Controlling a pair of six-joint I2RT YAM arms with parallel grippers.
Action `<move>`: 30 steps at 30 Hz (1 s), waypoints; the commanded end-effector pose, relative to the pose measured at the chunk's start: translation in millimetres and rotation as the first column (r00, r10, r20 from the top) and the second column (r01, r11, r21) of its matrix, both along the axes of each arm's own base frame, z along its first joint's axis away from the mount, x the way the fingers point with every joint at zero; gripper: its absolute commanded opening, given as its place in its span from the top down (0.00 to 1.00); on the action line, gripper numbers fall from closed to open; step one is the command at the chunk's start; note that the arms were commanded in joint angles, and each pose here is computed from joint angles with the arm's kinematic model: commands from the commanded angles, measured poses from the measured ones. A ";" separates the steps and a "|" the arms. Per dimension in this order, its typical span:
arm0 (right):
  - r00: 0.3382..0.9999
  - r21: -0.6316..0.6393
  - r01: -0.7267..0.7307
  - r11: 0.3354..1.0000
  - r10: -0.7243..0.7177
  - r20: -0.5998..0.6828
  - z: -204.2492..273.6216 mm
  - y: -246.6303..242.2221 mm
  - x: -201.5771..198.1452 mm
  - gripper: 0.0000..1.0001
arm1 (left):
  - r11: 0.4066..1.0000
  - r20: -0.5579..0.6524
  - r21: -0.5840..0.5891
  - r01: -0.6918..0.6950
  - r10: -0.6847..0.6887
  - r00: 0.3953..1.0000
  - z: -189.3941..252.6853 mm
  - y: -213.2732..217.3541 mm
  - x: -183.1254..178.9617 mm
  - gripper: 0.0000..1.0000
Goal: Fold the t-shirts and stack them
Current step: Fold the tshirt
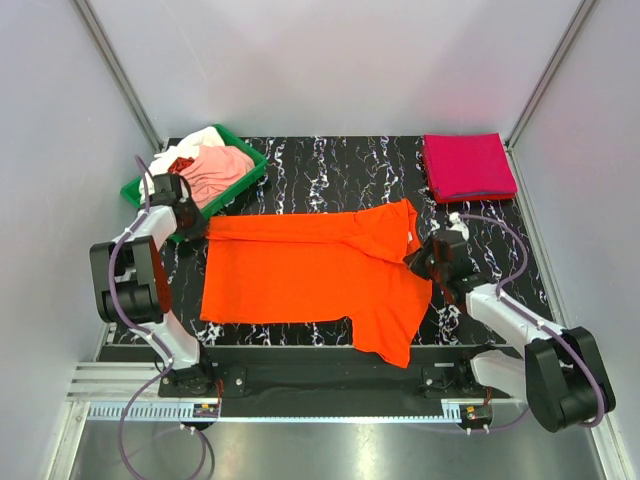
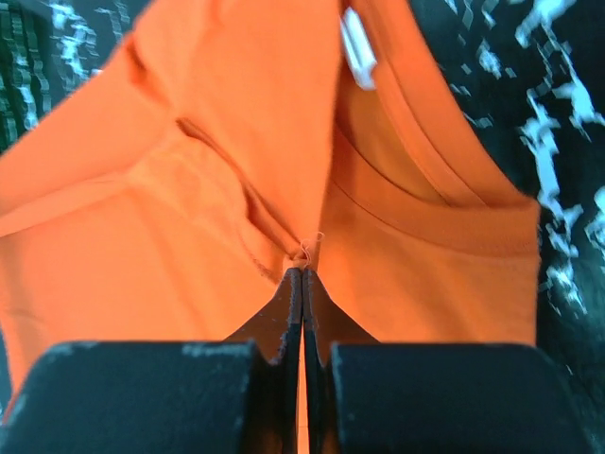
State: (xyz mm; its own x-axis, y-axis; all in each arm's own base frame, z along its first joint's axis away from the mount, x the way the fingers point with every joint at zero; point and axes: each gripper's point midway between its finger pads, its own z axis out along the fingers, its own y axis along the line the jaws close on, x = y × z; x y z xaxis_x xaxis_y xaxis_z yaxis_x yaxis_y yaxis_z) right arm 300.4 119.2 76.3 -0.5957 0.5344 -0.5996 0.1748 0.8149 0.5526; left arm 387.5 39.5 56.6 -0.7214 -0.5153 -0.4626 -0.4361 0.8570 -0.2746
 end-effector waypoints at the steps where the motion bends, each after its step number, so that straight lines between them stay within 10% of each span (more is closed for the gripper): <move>1: 0.995 0.017 0.087 0.996 -0.088 0.049 9.3 -4.8 5.6 1.00 | 0.999 -0.002 0.030 -0.024 0.024 1.000 -2.2 7.0 2.8 0.99; 16: 0.997 -0.013 0.072 0.997 -0.072 0.026 24.8 -12.4 -17.0 0.70 | 0.974 0.035 0.214 -0.068 0.062 0.997 47.6 12.5 -2.9 0.59; 22: 0.998 0.010 -0.005 1.000 0.004 0.065 58.2 8.5 10.7 0.67 | 0.978 0.128 -0.006 0.210 -0.207 0.970 61.3 -77.1 20.4 0.56; 30: 0.863 -0.010 -0.505 0.863 0.505 -0.003 39.5 92.9 64.8 0.54 | 0.821 0.272 -0.260 0.508 -0.443 0.854 97.3 -182.7 11.7 0.51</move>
State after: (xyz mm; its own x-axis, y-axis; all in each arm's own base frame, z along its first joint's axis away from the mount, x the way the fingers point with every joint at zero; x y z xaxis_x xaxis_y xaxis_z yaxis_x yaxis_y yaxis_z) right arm 358.6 181.3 105.3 -0.7590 0.3192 -0.5675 -0.0436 0.8447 0.5335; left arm 397.9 -108.5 113.7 -0.8314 -0.2887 -0.4749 -0.0491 0.8893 -0.4546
